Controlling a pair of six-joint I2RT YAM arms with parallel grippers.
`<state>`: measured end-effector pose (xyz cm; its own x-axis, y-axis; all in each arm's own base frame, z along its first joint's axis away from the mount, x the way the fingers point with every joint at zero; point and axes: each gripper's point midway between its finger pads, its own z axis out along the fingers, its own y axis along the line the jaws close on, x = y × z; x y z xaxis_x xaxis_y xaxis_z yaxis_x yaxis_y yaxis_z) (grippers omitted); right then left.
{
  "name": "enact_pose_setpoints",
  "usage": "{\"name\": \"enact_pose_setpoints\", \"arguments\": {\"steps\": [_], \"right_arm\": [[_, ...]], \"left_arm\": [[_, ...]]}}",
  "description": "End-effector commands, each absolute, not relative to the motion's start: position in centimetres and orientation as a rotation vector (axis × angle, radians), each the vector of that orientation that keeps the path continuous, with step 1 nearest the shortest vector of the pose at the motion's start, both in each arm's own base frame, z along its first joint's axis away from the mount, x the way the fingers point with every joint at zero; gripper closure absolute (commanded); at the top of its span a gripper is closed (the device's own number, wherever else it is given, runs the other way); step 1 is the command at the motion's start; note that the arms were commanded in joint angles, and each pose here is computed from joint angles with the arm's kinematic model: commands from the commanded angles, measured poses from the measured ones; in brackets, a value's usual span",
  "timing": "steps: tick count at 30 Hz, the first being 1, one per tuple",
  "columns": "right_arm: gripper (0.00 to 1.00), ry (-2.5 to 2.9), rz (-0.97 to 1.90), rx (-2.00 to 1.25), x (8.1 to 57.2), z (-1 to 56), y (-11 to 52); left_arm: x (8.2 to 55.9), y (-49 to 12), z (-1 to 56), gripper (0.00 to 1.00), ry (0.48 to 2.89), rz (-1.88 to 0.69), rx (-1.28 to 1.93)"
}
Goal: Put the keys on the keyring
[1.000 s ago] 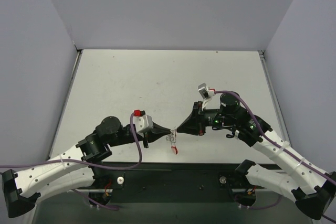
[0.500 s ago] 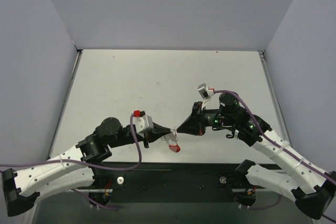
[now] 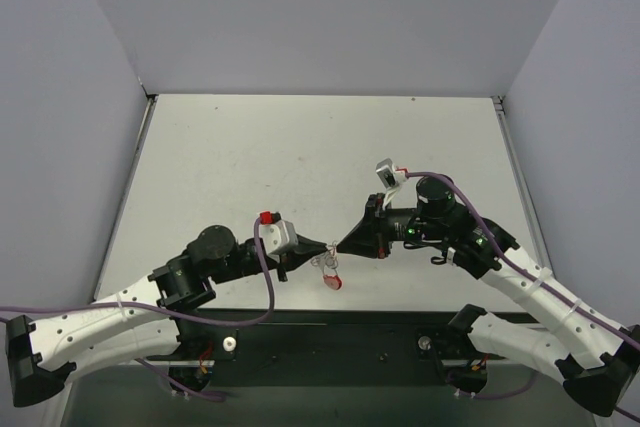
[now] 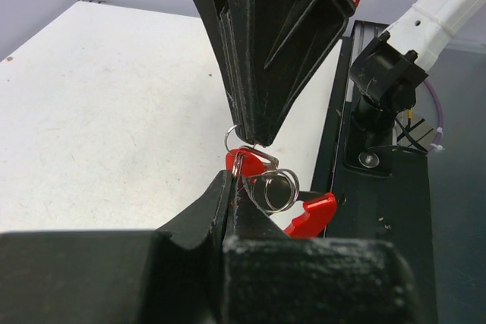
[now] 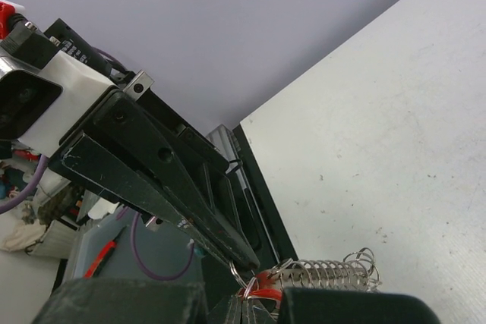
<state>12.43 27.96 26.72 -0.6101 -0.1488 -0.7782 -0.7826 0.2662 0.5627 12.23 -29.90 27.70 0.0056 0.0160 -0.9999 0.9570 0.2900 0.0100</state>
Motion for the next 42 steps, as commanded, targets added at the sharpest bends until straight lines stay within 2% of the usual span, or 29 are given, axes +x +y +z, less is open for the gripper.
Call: {"name": "enact_pose_setpoints", "arguments": {"steps": [1, 30, 42], "right_arm": [[1.0, 1.884, 1.383, -0.848, 12.2, 28.9, 28.2], [1.0, 1.893, 1.374, -0.856, 12.4, 28.4, 28.3], [1.0, 1.865, 1.392, -0.874, 11.8, 28.8, 28.1]], "left_arm": [[13.2, -29.8, 30.9, 1.0, 1.263, -0.945, 0.916], [10.9, -29.3, 31.9, 1.0, 1.157, -0.959, 0.999], [11.9, -30.5, 30.5, 1.0, 1.24, -0.883, 1.007]]}}
